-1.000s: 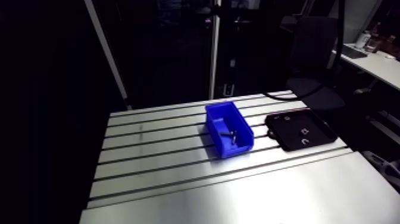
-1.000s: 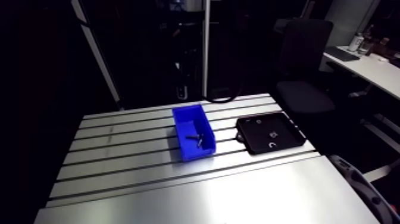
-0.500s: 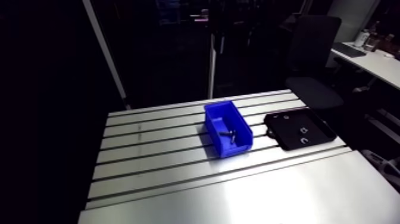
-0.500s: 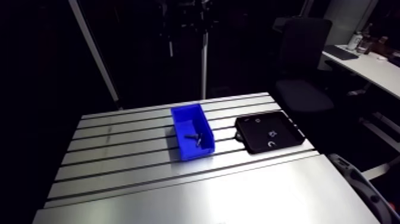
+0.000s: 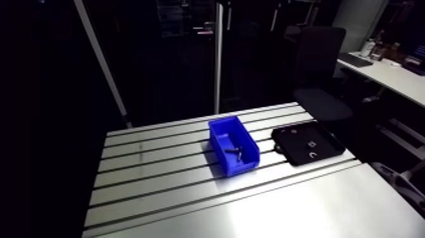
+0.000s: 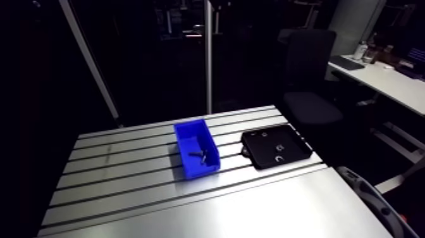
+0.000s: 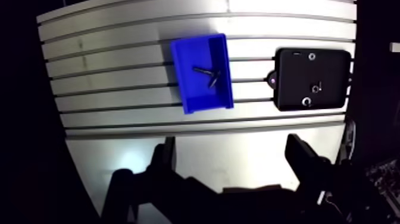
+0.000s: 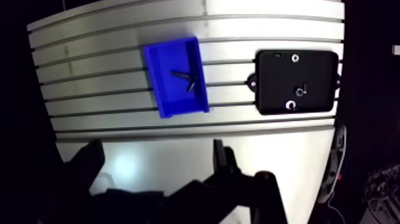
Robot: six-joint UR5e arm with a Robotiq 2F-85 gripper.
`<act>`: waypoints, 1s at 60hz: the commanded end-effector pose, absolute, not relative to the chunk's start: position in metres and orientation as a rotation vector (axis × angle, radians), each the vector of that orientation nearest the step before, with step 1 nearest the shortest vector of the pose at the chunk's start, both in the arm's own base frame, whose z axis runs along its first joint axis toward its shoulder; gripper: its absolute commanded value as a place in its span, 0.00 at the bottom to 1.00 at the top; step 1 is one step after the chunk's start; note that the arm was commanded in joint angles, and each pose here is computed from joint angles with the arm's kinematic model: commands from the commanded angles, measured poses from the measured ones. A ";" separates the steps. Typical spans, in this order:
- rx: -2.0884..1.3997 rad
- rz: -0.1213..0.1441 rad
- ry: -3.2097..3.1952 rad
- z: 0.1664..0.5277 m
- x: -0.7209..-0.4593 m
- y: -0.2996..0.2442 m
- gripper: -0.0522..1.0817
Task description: Pick up the M10 bolt from the tray and put it into the blue bin.
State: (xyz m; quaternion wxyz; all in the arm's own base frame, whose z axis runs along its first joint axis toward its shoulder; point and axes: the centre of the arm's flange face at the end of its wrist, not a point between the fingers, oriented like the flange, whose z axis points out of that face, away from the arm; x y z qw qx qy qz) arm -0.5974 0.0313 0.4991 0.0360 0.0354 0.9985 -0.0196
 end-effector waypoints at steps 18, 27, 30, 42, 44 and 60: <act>0.119 -0.028 3.115 0.539 -0.561 0.023 0.05; 0.123 -0.025 3.115 0.540 -0.555 0.022 0.05; 0.121 -0.024 3.113 0.538 -0.555 0.021 0.05; 0.120 -0.023 3.101 0.531 -0.551 0.020 0.05; 0.121 -0.025 3.103 0.532 -0.550 0.020 0.05; 0.123 -0.023 3.102 0.531 -0.548 0.020 0.05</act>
